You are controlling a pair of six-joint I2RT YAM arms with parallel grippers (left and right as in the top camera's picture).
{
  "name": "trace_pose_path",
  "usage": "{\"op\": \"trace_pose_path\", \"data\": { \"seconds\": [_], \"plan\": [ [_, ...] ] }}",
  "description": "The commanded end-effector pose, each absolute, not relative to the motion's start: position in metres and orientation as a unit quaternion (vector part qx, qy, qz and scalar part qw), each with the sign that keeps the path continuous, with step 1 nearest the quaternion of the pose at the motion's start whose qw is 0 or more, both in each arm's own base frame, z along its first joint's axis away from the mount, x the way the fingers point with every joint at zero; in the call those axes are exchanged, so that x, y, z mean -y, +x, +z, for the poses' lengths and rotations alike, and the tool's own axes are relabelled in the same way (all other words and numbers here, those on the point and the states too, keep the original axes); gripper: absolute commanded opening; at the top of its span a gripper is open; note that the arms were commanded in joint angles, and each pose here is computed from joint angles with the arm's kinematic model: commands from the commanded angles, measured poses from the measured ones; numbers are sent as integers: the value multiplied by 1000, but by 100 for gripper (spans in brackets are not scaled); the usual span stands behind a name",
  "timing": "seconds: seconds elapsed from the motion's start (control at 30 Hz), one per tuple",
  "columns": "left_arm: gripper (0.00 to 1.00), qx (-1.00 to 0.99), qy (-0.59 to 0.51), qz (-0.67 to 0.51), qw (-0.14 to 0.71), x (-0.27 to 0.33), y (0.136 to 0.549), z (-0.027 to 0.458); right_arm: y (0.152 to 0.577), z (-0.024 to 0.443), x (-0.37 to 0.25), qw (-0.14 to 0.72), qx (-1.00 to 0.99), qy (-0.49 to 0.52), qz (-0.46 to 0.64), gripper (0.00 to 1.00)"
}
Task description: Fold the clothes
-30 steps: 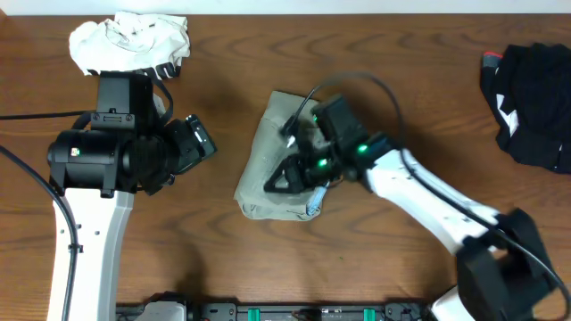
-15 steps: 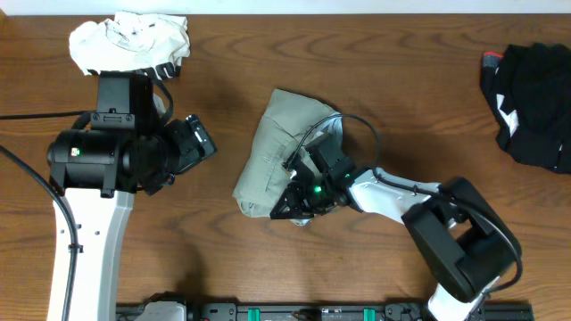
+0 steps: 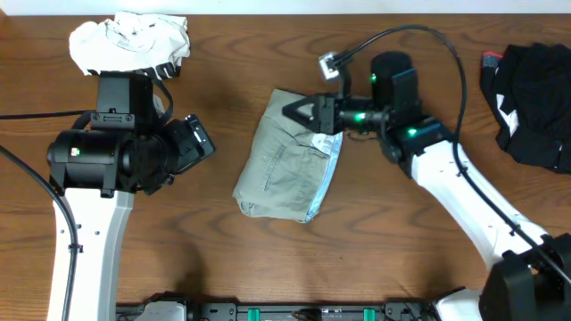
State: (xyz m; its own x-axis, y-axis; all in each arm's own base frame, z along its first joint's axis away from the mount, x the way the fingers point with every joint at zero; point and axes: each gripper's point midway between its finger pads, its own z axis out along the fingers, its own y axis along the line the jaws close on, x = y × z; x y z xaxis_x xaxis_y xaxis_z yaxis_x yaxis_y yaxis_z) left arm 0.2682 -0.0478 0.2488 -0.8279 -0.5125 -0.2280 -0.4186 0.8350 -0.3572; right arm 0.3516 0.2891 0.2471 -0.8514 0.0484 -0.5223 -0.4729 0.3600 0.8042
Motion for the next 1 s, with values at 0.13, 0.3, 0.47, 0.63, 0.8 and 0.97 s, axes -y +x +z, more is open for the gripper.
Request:
{"op": "trace_pose_path", "data": {
  "seconds": [0.13, 0.3, 0.47, 0.63, 0.8, 0.97],
  "plan": [
    [92, -945, -243, -140, 168, 44, 269, 250, 387, 169, -298, 215, -808, -115, 537, 31],
    [92, -945, -243, -140, 168, 44, 269, 250, 404, 95, -305, 174, -824, -79, 534, 31],
    [92, -945, -244, -140, 167, 44, 269, 249, 403, 34, -303, 139, -843, -59, 517, 30],
    [92, -945, -243, -140, 167, 44, 269, 249, 404, 35, -302, 147, -840, -71, 517, 30],
    [92, -950, -224, -137, 170, 44, 269, 249, 411, 105, -298, 194, -808, -105, 547, 33],
    [92, -956, -184, -134, 185, 44, 273, 251, 403, 197, -281, 251, -780, -124, 560, 50]
  ]
}}
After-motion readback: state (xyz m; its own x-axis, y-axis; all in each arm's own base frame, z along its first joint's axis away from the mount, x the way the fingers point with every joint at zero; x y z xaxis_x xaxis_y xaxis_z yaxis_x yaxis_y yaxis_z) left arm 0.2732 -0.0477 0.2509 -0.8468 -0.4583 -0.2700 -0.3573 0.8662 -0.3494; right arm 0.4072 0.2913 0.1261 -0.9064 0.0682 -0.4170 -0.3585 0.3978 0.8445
